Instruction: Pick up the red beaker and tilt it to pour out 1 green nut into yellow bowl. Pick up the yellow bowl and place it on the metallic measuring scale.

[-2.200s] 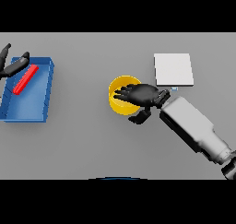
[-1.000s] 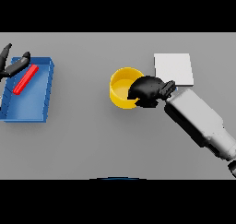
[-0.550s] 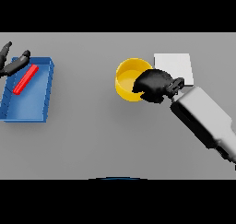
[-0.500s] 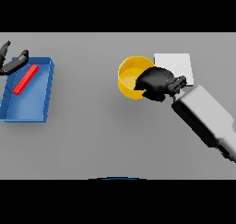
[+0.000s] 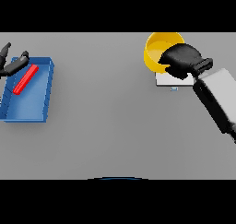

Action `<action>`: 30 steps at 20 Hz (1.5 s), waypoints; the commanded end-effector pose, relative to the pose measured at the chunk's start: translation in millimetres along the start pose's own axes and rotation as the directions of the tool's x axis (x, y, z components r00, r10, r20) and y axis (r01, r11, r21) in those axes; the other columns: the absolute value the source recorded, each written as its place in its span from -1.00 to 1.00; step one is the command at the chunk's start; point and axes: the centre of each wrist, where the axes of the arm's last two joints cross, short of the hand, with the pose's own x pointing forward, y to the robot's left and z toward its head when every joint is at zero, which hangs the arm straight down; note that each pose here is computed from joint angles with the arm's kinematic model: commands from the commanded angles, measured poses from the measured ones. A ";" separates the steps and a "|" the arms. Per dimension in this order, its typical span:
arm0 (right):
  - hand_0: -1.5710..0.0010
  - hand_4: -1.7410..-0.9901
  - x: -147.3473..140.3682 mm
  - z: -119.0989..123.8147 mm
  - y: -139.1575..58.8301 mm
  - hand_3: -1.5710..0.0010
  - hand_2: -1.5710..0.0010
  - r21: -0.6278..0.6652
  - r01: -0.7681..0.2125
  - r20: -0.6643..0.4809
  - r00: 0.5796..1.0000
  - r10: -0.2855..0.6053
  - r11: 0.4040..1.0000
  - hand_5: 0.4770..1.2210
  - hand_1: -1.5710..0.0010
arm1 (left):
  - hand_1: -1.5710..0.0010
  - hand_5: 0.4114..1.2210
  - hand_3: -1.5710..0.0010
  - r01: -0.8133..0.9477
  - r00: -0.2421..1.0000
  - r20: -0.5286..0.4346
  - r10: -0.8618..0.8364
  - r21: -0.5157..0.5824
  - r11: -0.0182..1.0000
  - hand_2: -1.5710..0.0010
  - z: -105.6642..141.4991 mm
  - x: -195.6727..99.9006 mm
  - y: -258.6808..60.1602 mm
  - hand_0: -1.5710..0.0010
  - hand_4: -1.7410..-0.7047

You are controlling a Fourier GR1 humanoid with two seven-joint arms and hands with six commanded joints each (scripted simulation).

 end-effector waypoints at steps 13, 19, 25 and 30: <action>-1.00 -1.00 -47.6 -17.2 46.7 -0.73 -0.77 0.024 0.125 -0.135 0.983 -0.121 0.992 1.00 -1.00 | 1.00 -0.02 1.00 0.015 0.999 -0.038 -0.015 0.006 1.000 1.00 2.2 0.3 -2.5 1.00 0.70; -1.00 -1.00 -50.7 -23.1 55.8 -0.80 -0.76 0.051 0.142 -0.154 0.979 -0.132 0.989 1.00 -1.00 | 1.00 -0.07 1.00 0.025 0.999 -0.030 -0.025 -0.004 1.000 1.00 3.4 0.5 -0.2 1.00 0.73; -0.70 -0.60 -53.0 -21.5 55.5 -0.04 -0.28 0.060 0.177 -0.164 0.973 -0.165 0.982 0.61 -0.43 | 1.00 -0.10 1.00 0.024 0.999 -0.028 -0.024 -0.007 1.000 1.00 2.2 2.7 1.7 1.00 0.75; 0.38 -0.32 -51.3 -23.6 55.0 0.59 0.52 0.071 0.242 -0.184 0.957 -0.226 0.968 0.04 0.41 | 1.00 -0.14 1.00 0.005 1.000 -0.025 -0.005 -0.010 1.000 1.00 2.4 0.5 0.4 1.00 0.75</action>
